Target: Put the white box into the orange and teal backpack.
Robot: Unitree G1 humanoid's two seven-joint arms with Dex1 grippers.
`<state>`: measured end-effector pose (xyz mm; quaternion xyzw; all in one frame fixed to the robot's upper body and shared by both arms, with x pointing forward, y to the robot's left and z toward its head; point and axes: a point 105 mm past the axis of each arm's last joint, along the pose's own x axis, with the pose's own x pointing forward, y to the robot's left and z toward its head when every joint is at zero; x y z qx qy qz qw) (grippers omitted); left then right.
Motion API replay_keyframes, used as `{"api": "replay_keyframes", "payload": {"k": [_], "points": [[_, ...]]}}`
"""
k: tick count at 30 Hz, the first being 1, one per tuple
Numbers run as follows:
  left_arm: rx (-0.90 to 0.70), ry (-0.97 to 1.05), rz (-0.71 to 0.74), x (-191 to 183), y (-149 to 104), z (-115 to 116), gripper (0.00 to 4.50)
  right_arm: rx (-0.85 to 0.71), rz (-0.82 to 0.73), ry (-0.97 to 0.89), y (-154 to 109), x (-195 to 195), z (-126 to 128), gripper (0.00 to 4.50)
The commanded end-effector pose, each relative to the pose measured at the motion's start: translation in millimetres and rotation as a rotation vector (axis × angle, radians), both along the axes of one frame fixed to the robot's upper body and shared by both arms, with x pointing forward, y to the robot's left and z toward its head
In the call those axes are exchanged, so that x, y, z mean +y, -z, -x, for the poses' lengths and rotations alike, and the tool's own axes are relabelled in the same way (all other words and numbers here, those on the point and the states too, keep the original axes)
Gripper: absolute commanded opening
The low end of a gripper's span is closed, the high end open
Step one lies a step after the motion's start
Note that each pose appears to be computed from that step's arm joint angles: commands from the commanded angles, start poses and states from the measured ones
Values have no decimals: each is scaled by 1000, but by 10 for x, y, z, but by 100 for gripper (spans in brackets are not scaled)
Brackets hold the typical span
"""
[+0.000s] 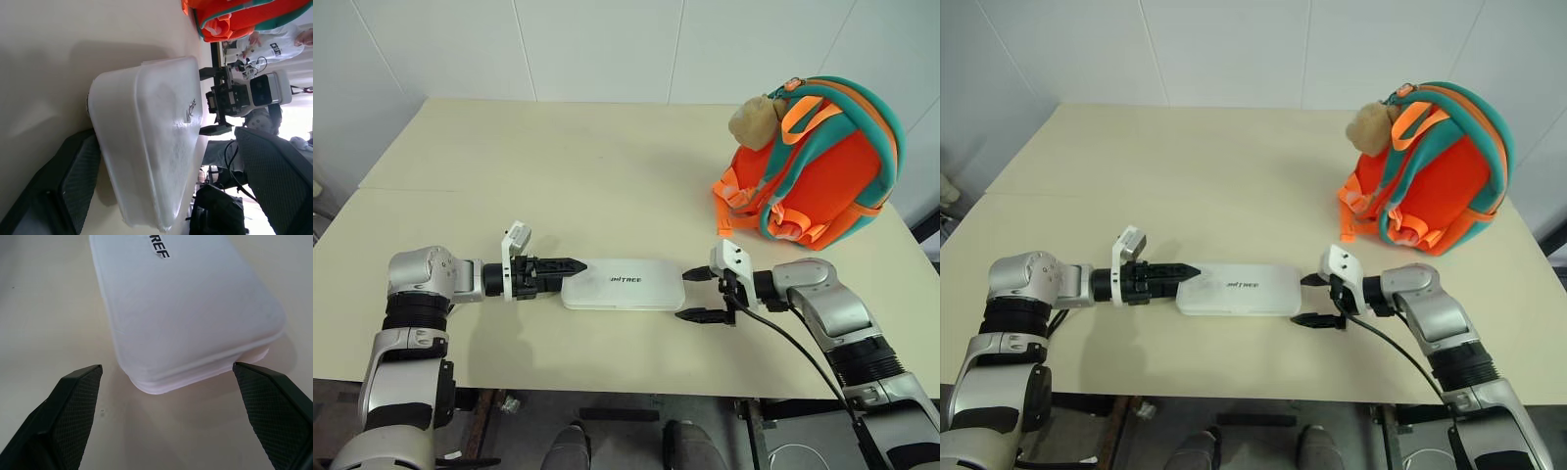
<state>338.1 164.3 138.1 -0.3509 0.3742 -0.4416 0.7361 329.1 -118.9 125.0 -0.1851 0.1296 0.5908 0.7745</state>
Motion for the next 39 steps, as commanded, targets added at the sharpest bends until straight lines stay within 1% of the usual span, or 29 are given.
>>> {"api": "replay_keyframes", "payload": {"k": [1,8,12,15,19,22,23,24,26,30,31,34,36,39], "points": [[-23,10,39,-53,-104,-21,448,-74,-30,-52,-148,137,31,450],[-19,14,65,-118,-104,-26,448,-83,-50,-47,-146,212,26,450],[-29,18,98,-120,-134,-11,448,-87,-41,-33,-103,173,26,450],[-51,72,164,-169,-255,73,386,-95,-32,-10,-76,110,13,450],[-38,71,170,-177,-245,93,260,-115,-44,51,-74,20,-19,450],[-35,67,183,-182,-260,94,159,-129,-64,92,-105,-46,7,450],[-34,70,188,-188,-268,101,133,-133,-69,108,-116,-82,31,450],[-32,77,193,-195,-276,112,122,-141,-70,122,-129,-117,53,450],[-29,94,193,-218,-284,137,122,-167,-75,171,-194,-216,79,450],[-36,115,188,-249,-306,167,122,-230,-87,314,-388,-494,45,450],[-47,119,195,-248,-334,173,122,-270,-72,427,-496,-741,-14,450],[-79,114,188,-221,-356,174,122,-360,-52,660,-758,-1257,-102,450],[-108,103,166,-189,-332,158,122,-405,-44,762,-882,-1459,-170,450],[-119,91,161,-177,-320,137,122,-433,-34,817,-953,-1556,-244,450]]}}
